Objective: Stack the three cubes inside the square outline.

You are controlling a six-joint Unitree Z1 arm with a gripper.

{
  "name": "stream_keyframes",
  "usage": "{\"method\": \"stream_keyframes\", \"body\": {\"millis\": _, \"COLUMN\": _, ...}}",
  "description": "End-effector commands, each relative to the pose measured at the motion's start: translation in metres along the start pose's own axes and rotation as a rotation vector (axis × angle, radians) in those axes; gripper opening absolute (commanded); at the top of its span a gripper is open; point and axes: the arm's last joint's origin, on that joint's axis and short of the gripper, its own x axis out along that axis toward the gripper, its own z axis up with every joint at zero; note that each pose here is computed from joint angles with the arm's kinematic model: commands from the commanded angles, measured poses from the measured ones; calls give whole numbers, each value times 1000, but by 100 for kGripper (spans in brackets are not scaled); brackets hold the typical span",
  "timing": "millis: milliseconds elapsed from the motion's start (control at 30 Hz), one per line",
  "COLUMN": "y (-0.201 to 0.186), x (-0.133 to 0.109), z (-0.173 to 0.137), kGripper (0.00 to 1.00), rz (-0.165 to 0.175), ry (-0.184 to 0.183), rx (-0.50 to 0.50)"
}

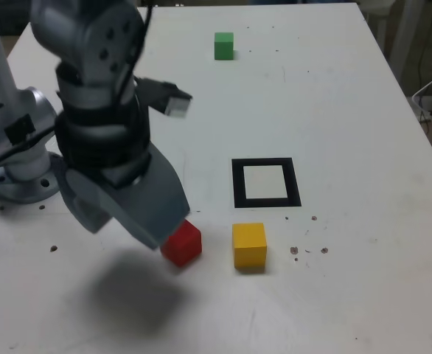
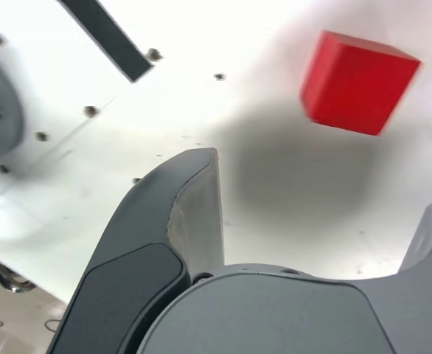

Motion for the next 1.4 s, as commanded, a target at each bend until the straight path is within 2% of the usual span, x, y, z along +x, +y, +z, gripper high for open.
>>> {"method": "stream_keyframes", "body": {"millis": 0, "y": -2, "x": 6, "z": 8, "kGripper": 95, "rz": 2, "ry": 8, "rx": 3}}
{"method": "stream_keyframes", "body": {"millis": 300, "y": 1, "x": 25, "z": 27, "kGripper": 94, "rz": 58, "ry": 36, "rx": -11}}
{"method": "stream_keyframes", "body": {"millis": 533, "y": 5, "x": 37, "z": 37, "kGripper": 91, "rz": 66, "ry": 49, "rx": -26}}
{"method": "stream_keyframes", "body": {"millis": 667, "y": 7, "x": 42, "z": 38, "kGripper": 88, "rz": 79, "ry": 67, "rx": -32}}
{"method": "stream_keyframes", "body": {"millis": 900, "y": 10, "x": 42, "z": 35, "kGripper": 78, "rz": 121, "ry": 80, "rx": -57}}
{"method": "stream_keyframes", "body": {"millis": 1000, "y": 10, "x": 41, "z": 35, "kGripper": 73, "rz": 129, "ry": 77, "rx": -66}}
{"method": "stream_keyframes", "body": {"millis": 1233, "y": 10, "x": 40, "z": 38, "kGripper": 69, "rz": 124, "ry": 47, "rx": -70}}
{"method": "stream_keyframes", "body": {"millis": 1367, "y": 10, "x": 40, "z": 38, "kGripper": 61, "rz": 119, "ry": 42, "rx": -71}}
